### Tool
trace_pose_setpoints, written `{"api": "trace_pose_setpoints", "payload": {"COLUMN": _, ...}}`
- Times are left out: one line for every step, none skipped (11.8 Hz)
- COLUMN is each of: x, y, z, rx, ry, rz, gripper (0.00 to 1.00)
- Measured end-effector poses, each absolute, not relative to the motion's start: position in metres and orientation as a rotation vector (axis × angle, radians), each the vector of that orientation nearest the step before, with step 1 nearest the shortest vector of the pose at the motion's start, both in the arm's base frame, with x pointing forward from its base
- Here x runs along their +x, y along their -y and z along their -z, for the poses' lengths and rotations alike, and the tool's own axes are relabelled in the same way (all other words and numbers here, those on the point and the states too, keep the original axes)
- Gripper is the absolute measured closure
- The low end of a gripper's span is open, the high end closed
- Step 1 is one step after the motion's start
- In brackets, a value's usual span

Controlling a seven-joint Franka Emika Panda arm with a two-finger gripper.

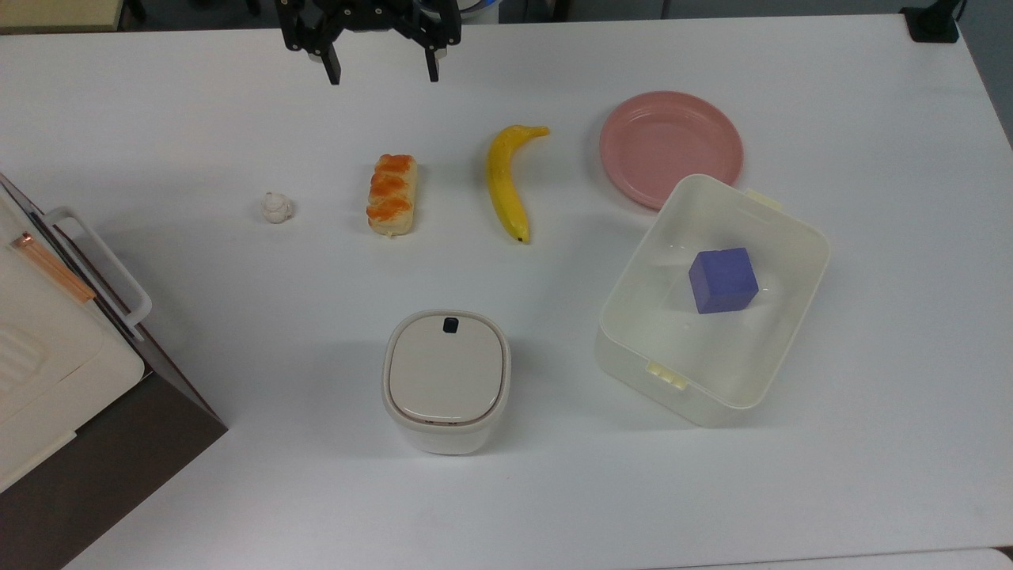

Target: Open the trash can

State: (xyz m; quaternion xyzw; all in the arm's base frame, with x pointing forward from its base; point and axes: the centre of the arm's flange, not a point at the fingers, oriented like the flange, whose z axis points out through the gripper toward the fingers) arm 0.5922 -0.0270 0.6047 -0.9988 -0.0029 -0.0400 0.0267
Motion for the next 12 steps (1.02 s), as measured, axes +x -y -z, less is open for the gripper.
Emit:
{"api": "trace_pose_setpoints", "payload": {"x": 0.5922, "y": 0.027, "z": -0.6047, "rx": -3.086, "ry": 0.01, "rz": 0.124, "gripper": 0.0}}
{"api": "trace_pose_setpoints", "payload": {"x": 0.5922, "y": 0.027, "z": -0.6047, "rx": -3.086, "ry": 0.01, "rz": 0.124, "gripper": 0.0}}
{"api": "trace_pose_setpoints", "payload": {"x": 0.5922, "y": 0.027, "z": -0.6047, "rx": -3.086, "ry": 0.011, "rz": 0.124, "gripper": 0.0}}
{"api": "trace_pose_setpoints", "payload": {"x": 0.5922, "y": 0.027, "z": -0.6047, "rx": -3.086, "ry": 0.012, "rz": 0.124, "gripper": 0.0}}
{"api": "trace_pose_setpoints", "payload": {"x": 0.5923, "y": 0.027, "z": -0.6046, "rx": -3.086, "ry": 0.013, "rz": 0.124, "gripper": 0.0}}
{"api": "trace_pose_setpoints", "payload": {"x": 0.5923, "y": 0.027, "z": -0.6046, "rx": -3.086, "ry": 0.015, "rz": 0.124, "gripper": 0.0}}
{"api": "trace_pose_setpoints", "payload": {"x": 0.5923, "y": 0.027, "z": -0.6046, "rx": -3.086, "ry": 0.017, "rz": 0.124, "gripper": 0.0}}
{"api": "trace_pose_setpoints", "payload": {"x": 0.5923, "y": 0.027, "z": -0.6046, "rx": -3.086, "ry": 0.018, "rz": 0.124, "gripper": 0.0}}
{"api": "trace_pose_setpoints", "payload": {"x": 0.5923, "y": 0.027, "z": -0.6046, "rx": -3.086, "ry": 0.019, "rz": 0.124, "gripper": 0.0}}
{"api": "trace_pose_setpoints", "payload": {"x": 0.5923, "y": 0.027, "z": -0.6046, "rx": -3.086, "ry": 0.02, "rz": 0.124, "gripper": 0.0}}
{"api": "trace_pose_setpoints", "payload": {"x": 0.5923, "y": 0.027, "z": -0.6046, "rx": -3.086, "ry": 0.02, "rz": 0.124, "gripper": 0.0}}
{"api": "trace_pose_setpoints", "payload": {"x": 0.5924, "y": 0.027, "z": -0.6044, "rx": -3.086, "ry": 0.021, "rz": 0.123, "gripper": 0.0}}
